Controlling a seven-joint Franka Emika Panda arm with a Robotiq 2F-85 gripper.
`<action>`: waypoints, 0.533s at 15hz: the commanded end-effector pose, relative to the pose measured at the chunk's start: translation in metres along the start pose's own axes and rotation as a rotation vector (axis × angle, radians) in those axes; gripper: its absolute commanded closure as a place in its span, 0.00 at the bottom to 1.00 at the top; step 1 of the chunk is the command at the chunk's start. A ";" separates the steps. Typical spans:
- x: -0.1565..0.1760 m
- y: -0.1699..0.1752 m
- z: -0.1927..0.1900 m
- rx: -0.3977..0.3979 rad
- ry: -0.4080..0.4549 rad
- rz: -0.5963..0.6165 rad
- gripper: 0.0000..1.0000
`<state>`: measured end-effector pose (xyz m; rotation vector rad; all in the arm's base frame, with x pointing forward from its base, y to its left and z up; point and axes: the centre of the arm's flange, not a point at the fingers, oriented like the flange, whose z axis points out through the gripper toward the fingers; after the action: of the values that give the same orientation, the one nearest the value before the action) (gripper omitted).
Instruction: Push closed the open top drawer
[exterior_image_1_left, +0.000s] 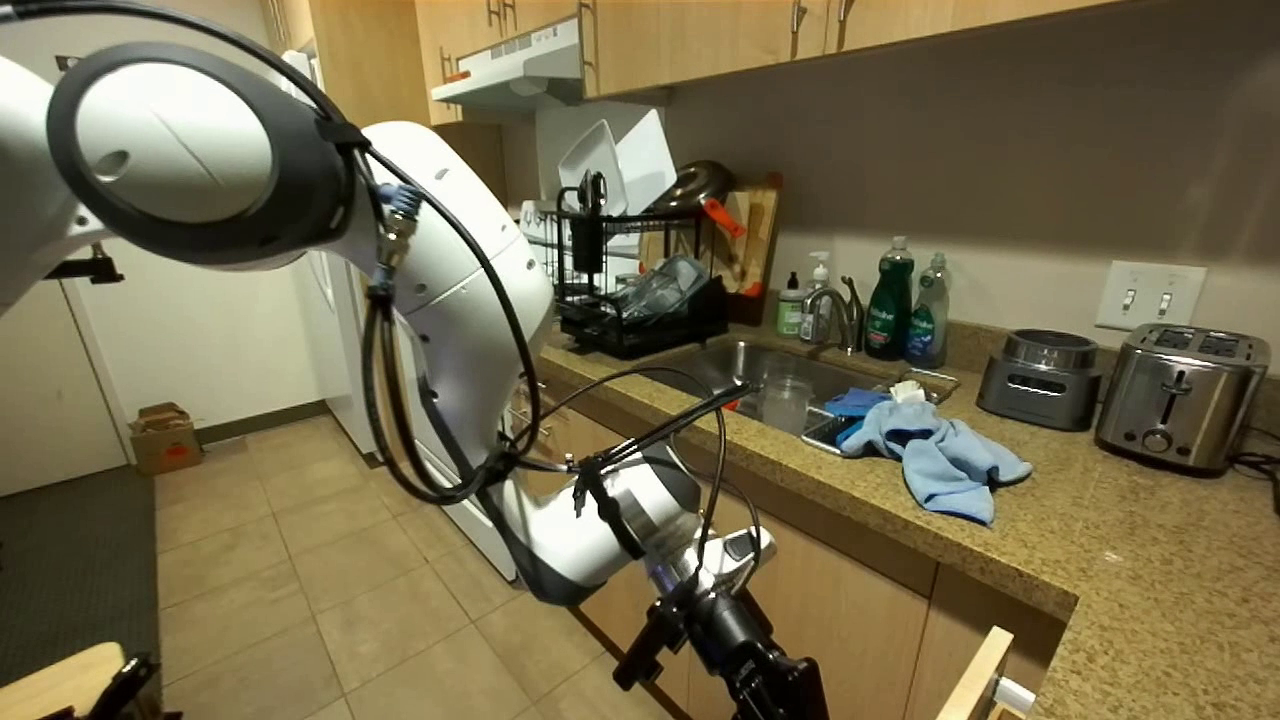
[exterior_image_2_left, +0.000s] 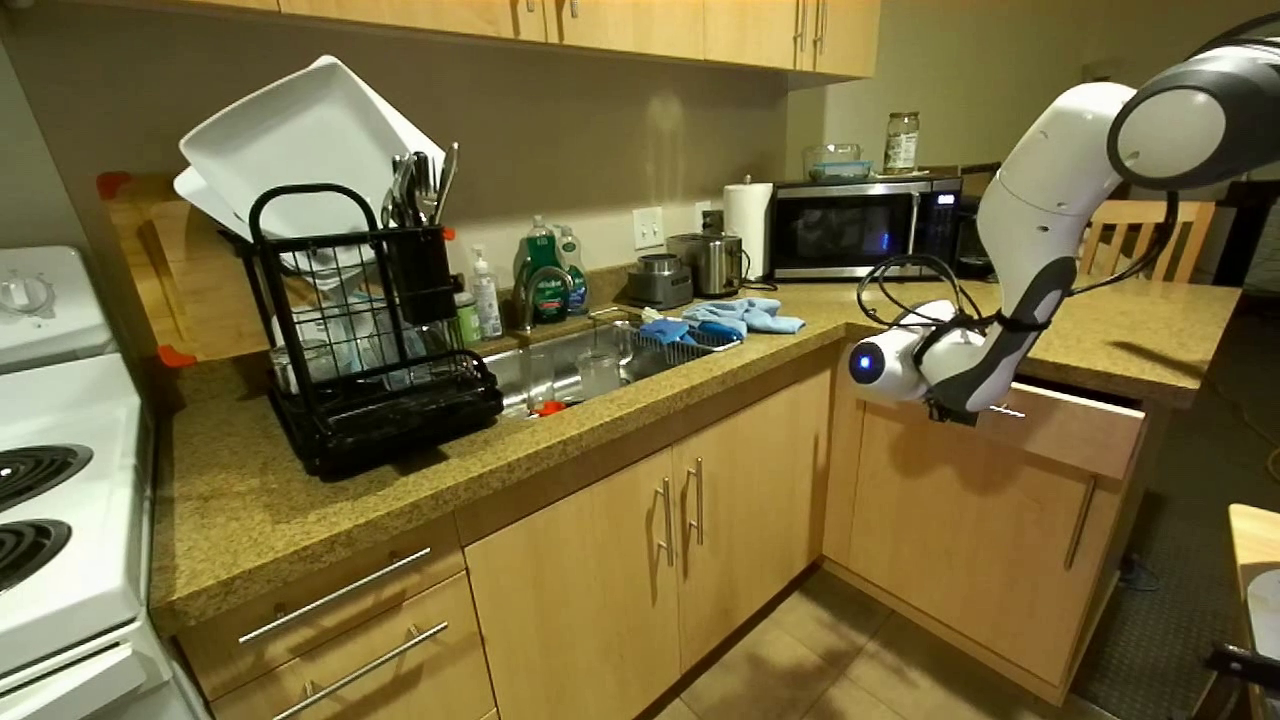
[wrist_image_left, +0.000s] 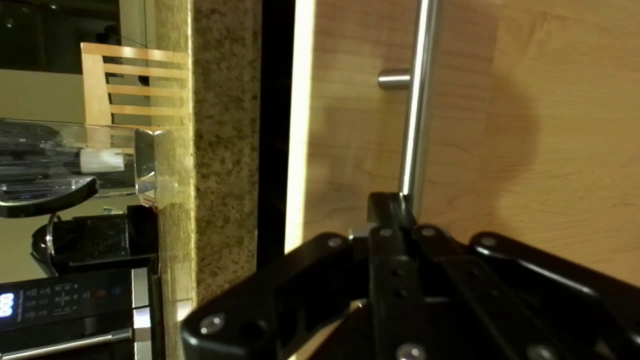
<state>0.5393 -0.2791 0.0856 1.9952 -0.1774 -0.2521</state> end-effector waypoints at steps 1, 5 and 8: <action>-0.003 0.008 0.022 -0.044 -0.045 -0.009 1.00; -0.006 0.015 0.042 -0.081 -0.083 0.002 1.00; -0.005 0.018 0.053 -0.099 -0.097 0.009 1.00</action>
<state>0.5282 -0.3093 0.0802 1.9206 -0.2167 -0.3125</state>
